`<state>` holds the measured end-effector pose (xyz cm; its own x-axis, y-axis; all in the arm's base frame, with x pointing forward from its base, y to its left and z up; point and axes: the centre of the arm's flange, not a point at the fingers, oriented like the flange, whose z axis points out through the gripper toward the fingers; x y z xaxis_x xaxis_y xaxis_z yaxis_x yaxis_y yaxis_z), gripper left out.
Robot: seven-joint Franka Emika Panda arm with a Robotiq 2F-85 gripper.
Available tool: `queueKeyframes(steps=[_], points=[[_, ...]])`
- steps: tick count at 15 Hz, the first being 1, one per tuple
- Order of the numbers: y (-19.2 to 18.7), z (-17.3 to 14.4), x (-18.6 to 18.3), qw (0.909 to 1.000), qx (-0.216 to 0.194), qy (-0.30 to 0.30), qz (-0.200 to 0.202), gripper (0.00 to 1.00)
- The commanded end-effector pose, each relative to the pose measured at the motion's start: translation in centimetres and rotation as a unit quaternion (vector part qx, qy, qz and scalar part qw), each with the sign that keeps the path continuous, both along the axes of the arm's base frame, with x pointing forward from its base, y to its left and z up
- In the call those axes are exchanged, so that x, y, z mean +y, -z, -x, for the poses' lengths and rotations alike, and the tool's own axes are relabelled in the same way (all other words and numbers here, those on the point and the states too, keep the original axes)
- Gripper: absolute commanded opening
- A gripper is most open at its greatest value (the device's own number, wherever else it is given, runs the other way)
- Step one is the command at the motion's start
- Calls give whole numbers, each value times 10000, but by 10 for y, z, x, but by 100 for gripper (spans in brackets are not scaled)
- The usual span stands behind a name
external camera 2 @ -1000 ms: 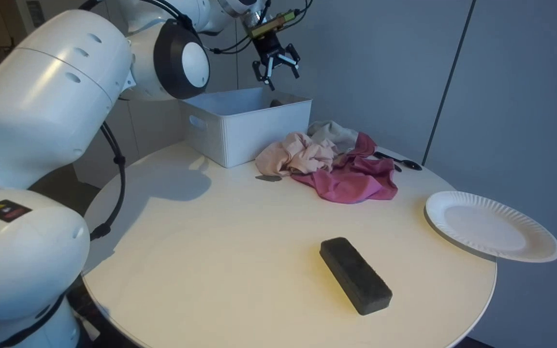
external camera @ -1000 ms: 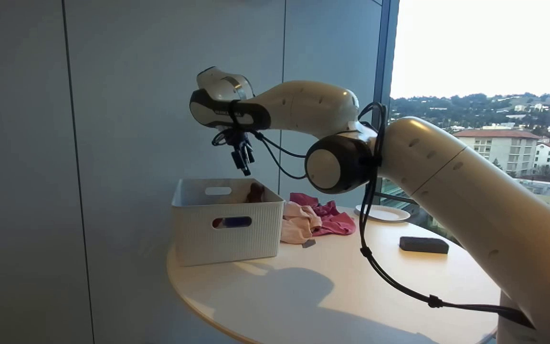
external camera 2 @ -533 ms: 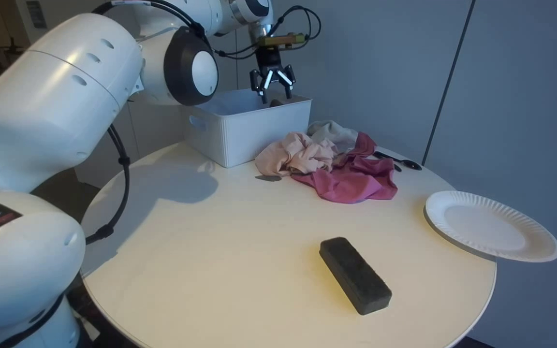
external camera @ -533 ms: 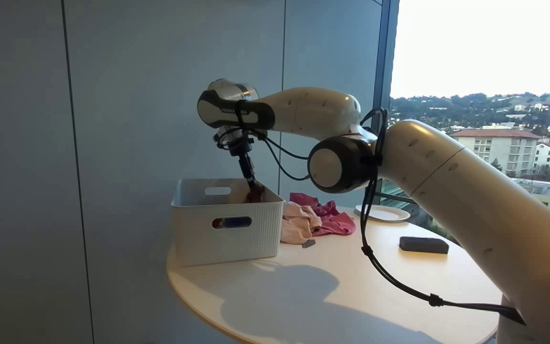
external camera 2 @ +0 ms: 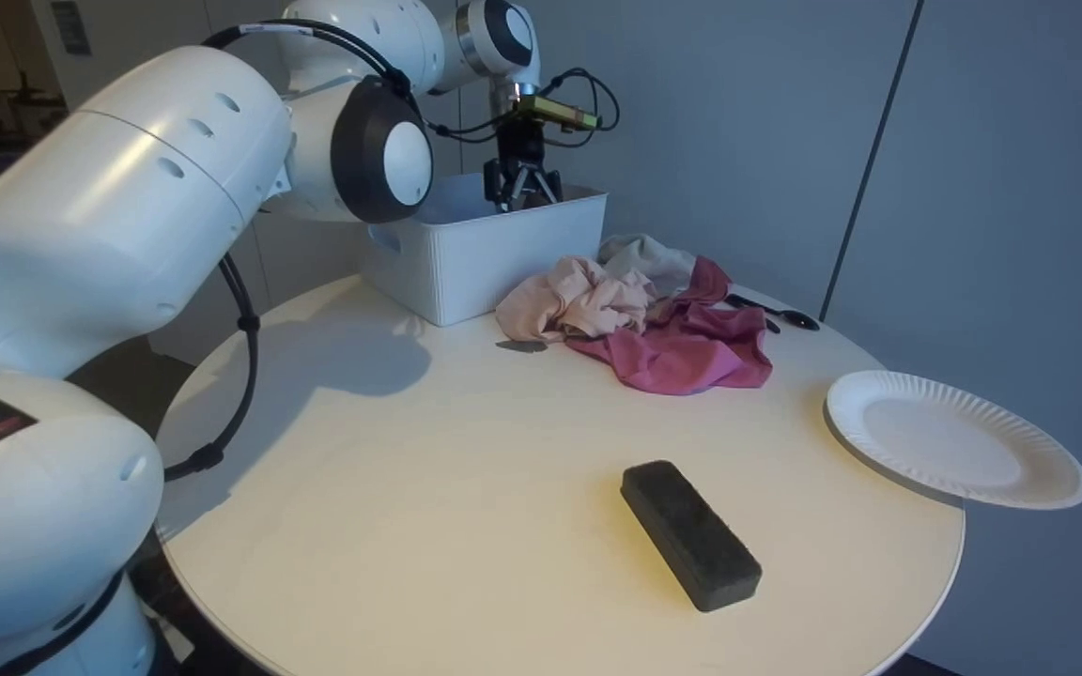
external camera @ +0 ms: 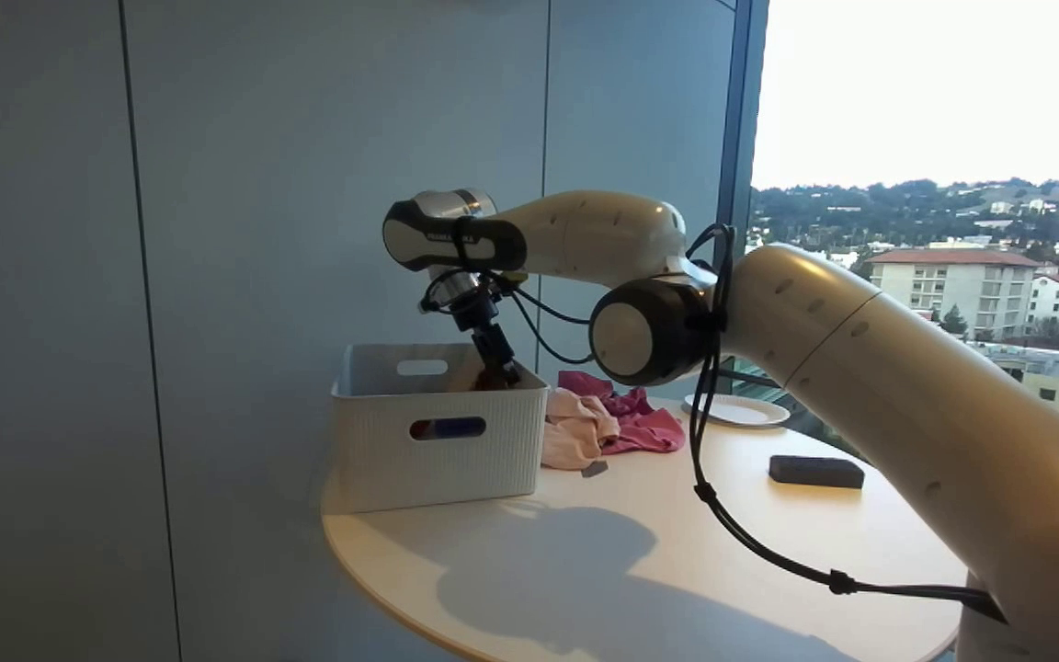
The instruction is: Remove the peach shirt and the moose toy from the basket
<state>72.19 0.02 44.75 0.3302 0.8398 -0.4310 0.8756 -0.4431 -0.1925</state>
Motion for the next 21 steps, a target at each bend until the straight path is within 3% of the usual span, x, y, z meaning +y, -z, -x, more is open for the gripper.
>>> queueKeyframes(steps=[1, 8, 11, 12, 14, 18, 21], points=[[2, 2, -3, 9994, 257, -132, -179, 60], [0, 6, 4, 9996, 157, -195, -140, 7], [-22, 13, 12, 9994, -213, -266, -96, 4], [-32, 15, 14, 9985, -445, -305, -104, 9], [-57, 20, 18, 9948, -944, -351, -126, 9], [-123, 44, 21, 9798, -1993, -110, -94, 9], [-170, 71, 16, 9651, -2586, 405, -32, 9]])
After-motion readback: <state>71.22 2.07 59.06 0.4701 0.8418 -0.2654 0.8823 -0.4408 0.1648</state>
